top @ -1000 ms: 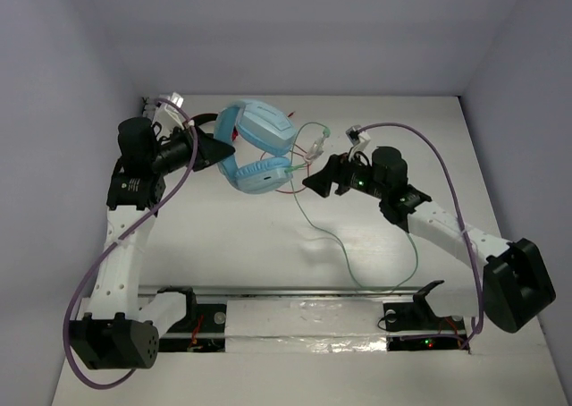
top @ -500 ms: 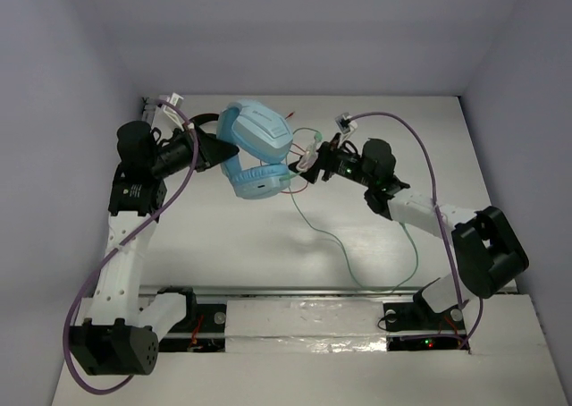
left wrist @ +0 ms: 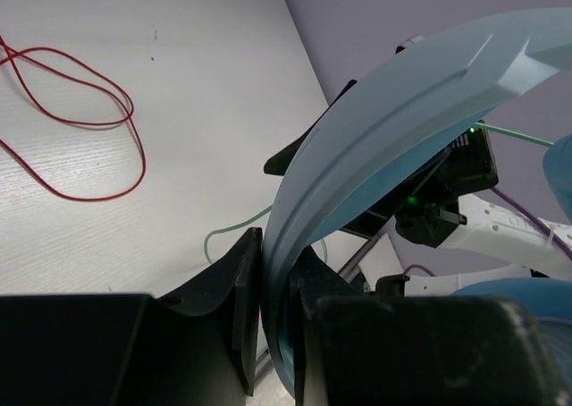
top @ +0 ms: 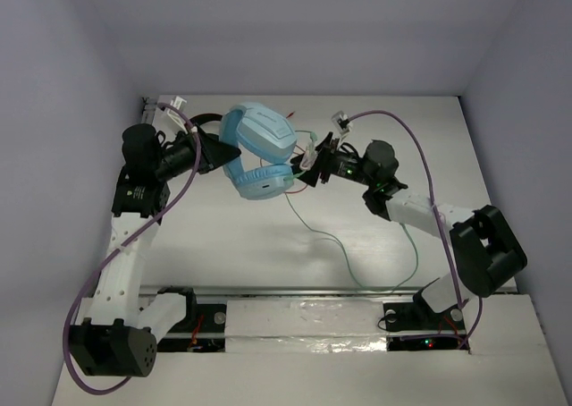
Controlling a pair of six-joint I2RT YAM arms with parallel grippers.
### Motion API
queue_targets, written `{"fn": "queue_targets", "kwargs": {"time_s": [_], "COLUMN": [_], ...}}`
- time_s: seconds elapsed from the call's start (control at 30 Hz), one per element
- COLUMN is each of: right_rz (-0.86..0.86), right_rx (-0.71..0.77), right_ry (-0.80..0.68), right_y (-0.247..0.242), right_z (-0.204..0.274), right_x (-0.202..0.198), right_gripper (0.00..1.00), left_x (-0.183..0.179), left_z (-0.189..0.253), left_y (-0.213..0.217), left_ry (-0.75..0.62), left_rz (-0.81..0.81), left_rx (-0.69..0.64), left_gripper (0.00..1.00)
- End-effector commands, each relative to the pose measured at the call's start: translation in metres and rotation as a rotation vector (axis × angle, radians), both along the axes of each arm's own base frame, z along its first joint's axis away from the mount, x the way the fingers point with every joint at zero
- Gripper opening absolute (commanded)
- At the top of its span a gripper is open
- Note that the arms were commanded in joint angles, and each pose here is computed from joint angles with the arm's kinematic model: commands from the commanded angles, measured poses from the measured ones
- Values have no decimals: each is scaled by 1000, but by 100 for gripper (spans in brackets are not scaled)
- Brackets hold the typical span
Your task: Wrap the headphones
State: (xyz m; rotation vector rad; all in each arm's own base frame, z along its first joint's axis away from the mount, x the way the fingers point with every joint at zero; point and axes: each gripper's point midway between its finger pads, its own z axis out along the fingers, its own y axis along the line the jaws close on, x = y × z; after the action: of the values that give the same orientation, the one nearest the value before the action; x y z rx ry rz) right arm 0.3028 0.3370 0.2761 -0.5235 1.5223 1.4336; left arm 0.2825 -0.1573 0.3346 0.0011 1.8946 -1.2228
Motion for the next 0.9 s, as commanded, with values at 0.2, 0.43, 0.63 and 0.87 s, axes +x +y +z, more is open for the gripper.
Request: {"fn": "queue_targets", "kwargs": {"time_s": [0.2, 0.43, 0.63, 0.87], "right_rz": [120, 164, 132, -470], "right_rx": [61, 157, 201, -39], "right_ry": [-86, -58, -57, 57], "right_y": [34, 44, 39, -34], "right_z": [24, 28, 33, 7], "right_x": [-17, -17, -16, 38], "right_gripper": [67, 63, 12, 0], "left_x": [-8, -9, -7, 9], "left_z": [29, 31, 26, 29], "left_y": [-10, -12, -9, 18], "left_ry": [-102, -102, -96, -124], "left_rz": [-27, -29, 7, 204], "left_rx": [-35, -41, -14, 83], "left_gripper": [0, 0, 0, 0]}}
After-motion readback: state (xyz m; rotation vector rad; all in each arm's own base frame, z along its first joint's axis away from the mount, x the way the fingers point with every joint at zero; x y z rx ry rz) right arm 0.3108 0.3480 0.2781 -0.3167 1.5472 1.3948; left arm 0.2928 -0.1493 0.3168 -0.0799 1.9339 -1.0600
